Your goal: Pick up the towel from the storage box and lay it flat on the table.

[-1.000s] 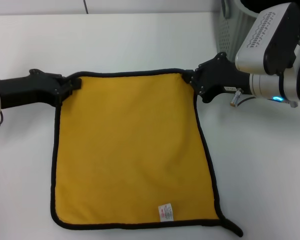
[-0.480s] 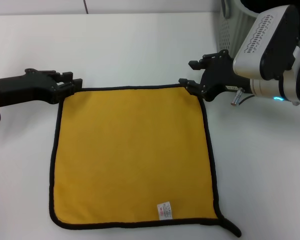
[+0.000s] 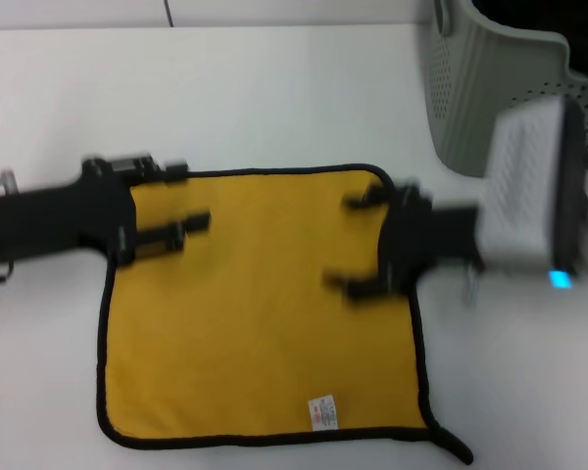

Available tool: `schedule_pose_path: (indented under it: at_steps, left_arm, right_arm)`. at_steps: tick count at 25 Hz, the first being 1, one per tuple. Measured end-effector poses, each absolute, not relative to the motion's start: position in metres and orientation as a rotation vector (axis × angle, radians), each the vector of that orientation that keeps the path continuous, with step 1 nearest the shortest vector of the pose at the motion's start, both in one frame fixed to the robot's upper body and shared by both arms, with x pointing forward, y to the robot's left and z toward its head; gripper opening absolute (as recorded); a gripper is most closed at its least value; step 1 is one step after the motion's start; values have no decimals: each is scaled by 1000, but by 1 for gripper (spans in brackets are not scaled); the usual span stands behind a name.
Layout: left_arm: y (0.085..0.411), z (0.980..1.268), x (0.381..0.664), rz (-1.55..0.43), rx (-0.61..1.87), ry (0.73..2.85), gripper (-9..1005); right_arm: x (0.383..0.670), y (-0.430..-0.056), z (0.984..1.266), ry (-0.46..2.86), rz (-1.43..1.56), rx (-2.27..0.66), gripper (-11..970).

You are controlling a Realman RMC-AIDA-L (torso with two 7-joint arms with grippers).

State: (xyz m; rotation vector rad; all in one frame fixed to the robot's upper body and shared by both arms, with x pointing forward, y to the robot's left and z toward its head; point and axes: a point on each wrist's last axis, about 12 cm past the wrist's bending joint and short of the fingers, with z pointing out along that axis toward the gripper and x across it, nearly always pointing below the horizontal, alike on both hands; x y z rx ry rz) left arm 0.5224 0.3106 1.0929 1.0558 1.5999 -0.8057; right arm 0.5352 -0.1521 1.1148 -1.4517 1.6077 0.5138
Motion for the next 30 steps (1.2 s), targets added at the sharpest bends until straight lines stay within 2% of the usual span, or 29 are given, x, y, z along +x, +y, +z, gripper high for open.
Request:
schedule_pose_path:
  at_steps: [2, 5, 7, 11, 14, 30]
  left_arm:
    - [307, 1094, 508, -892, 1094, 1537, 548]
    - [307, 1100, 490, -1019, 1102, 1443, 588]
    - [309, 1106, 482, -1087, 1085, 1367, 615]
    - [311, 1114, 479, -1167, 1065, 1306, 615]
    - [311, 1116, 480, -1190, 1070, 1292, 616]
    - [306, 1123, 489, -1180, 1098, 1251, 616]
  right_arm:
    - [515, -158, 1118, 1527, 604, -1481, 854]
    - [498, -180, 1136, 1415, 777, -1427, 855]
    - [495, -208, 1147, 1350, 922, -1363, 855]
    - [504, -254, 1151, 1249, 1108, -1209, 856]
    - [506, -269, 1150, 1178, 1185, -1151, 857]
    - [524, -245, 1144, 1177, 1212, -1212, 857]
